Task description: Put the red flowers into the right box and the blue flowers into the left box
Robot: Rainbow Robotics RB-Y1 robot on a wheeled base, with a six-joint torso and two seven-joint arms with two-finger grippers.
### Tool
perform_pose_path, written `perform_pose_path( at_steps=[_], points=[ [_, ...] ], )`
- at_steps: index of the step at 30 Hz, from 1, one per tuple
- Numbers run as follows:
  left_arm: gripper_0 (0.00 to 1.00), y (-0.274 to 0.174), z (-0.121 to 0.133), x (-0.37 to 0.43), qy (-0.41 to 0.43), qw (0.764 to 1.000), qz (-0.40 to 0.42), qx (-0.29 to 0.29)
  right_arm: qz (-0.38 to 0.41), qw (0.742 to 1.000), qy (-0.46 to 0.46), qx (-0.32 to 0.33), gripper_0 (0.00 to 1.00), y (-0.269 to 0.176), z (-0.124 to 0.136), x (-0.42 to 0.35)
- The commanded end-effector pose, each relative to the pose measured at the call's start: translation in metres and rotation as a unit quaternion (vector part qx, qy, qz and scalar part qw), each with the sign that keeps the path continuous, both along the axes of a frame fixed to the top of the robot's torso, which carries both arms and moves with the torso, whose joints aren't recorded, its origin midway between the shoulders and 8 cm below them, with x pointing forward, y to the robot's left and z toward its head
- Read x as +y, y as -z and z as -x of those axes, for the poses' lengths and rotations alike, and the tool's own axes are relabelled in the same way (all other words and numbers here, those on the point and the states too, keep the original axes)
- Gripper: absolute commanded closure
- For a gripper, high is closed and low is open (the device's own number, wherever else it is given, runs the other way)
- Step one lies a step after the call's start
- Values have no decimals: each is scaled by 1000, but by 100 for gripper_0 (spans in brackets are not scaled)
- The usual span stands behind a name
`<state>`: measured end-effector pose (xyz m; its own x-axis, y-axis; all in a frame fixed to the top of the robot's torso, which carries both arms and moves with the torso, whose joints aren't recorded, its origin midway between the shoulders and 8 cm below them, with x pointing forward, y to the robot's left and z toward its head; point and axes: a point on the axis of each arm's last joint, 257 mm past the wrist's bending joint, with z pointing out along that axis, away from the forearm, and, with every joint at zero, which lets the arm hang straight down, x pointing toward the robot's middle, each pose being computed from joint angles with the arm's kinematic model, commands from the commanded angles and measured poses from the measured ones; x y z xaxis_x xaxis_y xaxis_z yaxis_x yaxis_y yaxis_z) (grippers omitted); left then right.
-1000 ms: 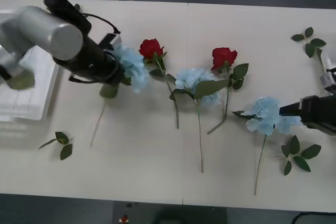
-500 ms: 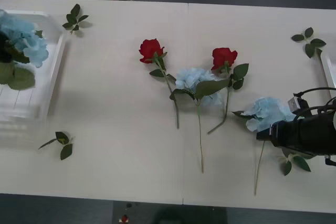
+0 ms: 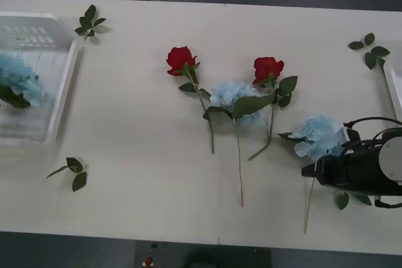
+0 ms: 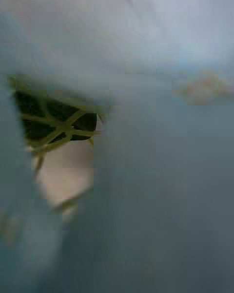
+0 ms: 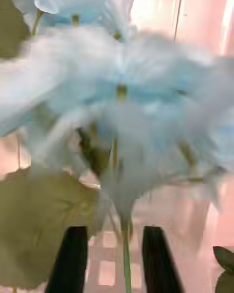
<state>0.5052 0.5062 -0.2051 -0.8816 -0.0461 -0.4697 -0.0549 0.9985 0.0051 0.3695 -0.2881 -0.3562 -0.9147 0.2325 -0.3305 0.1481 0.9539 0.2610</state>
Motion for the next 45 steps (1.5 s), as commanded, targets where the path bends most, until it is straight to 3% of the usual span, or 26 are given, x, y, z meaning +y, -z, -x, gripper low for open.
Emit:
perform_pose_path(
  at_steps=[1, 5, 10, 11, 12, 14, 16, 17, 18, 19, 26, 34, 38, 45],
  points=[
    [21, -30, -15, 3, 16, 999, -13, -32, -6, 1000, 15, -5, 0, 10, -7, 6],
    [19, -33, -15, -2, 23, 999, -8, -35, -4, 1000, 16, -5, 0, 18, -9, 7],
    [19, -65, -15, -44, 49, 996, 56, -48, 1, 1000, 14, 0, 1, 25, -8, 7],
    [18, -73, -13, -61, 52, 994, 85, -50, 2, 1000, 13, 2, 17, 26, -6, 7],
    [16, -77, -12, -73, 55, 992, 101, -49, 2, 1000, 12, 2, 26, 26, -6, 7],
    [8, -89, -13, -101, 57, 987, 139, -54, 5, 1000, 10, 3, 34, 28, -5, 7],
    [3, -95, -16, -117, 55, 985, 153, -62, 5, 1000, 10, 5, 49, 30, -5, 7],
    [0, -99, -23, -132, 57, 982, 162, -76, 5, 1000, 10, 6, 70, 31, -4, 7],
    [0, -101, -29, -142, 59, 980, 168, -87, 4, 1000, 10, 7, 84, 31, -4, 7],
    [0, -101, -38, -155, 62, 978, 173, -103, 5, 1000, 10, 7, 91, 32, -4, 7],
    [0, -89, -78, -224, 90, 961, 193, -177, 4, 1000, 9, 10, 100, 36, -1, 9],
    [0, -78, -100, -303, 121, 954, 192, -196, -2, 1000, 11, 10, 100, 36, 0, 9],
    [0, -64, -113, -334, 129, 960, 171, -181, 0, 1000, 2, -24, 100, 10, -10, 7],
    [0, -51, -141, -393, 130, 961, 184, -160, 2, 994, -33, -105, 100, -73, -22, -1]
  ],
)
